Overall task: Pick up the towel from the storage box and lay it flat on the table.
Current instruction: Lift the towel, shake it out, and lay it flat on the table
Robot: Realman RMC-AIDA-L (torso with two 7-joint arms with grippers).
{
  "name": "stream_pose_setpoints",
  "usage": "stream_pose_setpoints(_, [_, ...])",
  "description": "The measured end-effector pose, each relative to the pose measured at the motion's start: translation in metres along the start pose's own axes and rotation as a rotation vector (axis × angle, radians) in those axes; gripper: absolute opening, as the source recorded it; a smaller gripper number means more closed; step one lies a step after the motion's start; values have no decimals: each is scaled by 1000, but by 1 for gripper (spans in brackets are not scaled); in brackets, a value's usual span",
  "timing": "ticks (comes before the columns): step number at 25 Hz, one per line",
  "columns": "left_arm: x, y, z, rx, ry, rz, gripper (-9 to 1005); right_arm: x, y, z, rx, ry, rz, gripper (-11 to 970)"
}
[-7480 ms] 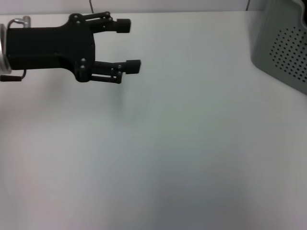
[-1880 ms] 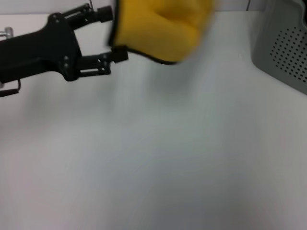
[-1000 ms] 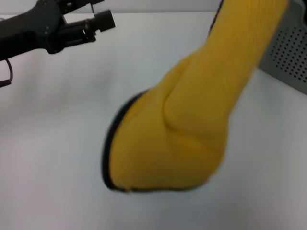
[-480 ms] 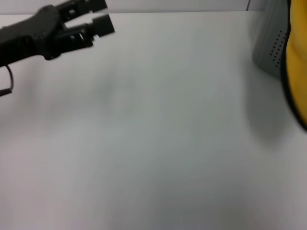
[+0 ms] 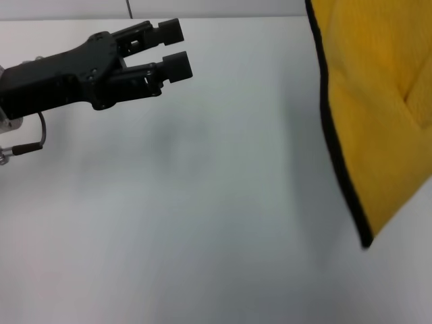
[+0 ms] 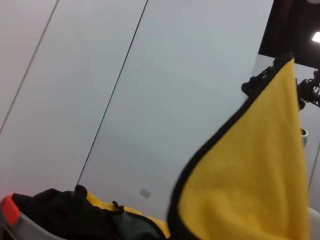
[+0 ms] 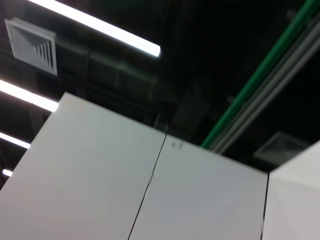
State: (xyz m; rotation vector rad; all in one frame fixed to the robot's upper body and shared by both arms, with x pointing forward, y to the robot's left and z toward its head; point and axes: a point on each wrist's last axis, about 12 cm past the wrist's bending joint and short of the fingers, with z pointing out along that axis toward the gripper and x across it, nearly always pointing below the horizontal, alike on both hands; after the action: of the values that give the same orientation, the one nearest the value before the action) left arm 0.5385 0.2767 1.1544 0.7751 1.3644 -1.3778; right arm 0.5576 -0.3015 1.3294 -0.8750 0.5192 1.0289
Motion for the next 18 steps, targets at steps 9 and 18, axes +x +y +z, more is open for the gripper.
stream_pose_setpoints(9, [5,2,6,6,-10,-4,871,3,-3,22,-109,-7,-15,12])
stream_pose_setpoints(18, [8,12,15,-56,-12,53,871,0,3,17,-142,-45,8,12])
